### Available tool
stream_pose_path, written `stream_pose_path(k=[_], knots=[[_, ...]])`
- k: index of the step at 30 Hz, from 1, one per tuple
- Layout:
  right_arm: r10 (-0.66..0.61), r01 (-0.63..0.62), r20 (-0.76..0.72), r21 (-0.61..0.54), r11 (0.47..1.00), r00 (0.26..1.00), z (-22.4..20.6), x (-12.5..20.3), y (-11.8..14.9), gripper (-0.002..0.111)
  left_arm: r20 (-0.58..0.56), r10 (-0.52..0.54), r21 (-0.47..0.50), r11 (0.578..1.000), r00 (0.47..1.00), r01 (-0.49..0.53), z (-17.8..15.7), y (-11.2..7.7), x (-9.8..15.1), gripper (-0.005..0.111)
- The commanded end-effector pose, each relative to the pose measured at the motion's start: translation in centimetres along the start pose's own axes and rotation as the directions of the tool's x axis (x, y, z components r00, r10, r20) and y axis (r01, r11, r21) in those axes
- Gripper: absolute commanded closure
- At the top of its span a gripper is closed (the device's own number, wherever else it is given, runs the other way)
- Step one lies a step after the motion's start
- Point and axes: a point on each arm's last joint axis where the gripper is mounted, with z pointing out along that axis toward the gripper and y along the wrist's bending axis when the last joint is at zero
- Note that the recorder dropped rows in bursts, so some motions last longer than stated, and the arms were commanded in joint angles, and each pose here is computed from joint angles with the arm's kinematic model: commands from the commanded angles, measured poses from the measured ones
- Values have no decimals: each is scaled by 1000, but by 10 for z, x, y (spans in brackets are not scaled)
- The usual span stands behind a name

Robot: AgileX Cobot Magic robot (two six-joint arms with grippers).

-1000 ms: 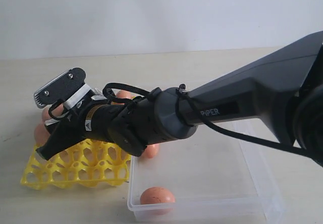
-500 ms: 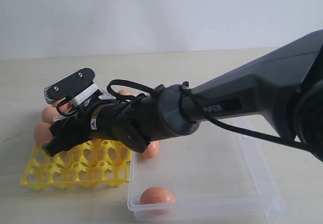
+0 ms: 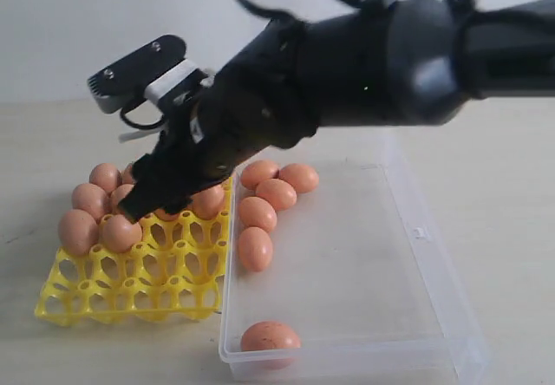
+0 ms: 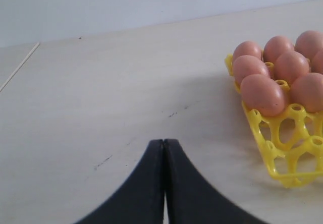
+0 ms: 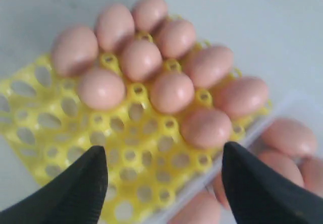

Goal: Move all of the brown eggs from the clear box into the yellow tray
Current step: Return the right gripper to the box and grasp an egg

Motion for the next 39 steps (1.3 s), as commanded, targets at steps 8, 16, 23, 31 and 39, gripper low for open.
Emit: stream_pose_path(k=[8,16,23,31,39], knots=[[380,-358,-119,167,918,917,-21,62,-48,46,19,-6,5,1000,1000,5,-1,0,-2,107],[486,-475,-109,110,873,867,9,85,-41,46,19,-6,5,1000,1000,5,-1,0,-2,107],[495,-485,-120,100,869,861,29,92,-38,46,19,-6,5,1000,1000,5,-1,0,-2,107],[484,-479,-95,76,875,870,45,94,-37,46,19,-6,5,1000,1000,5,-1,0,-2,107],[481,-478,-52,51,877,875,52,93,-39,46,19,-6,5,1000,1000,5,-1,0,-2,107]])
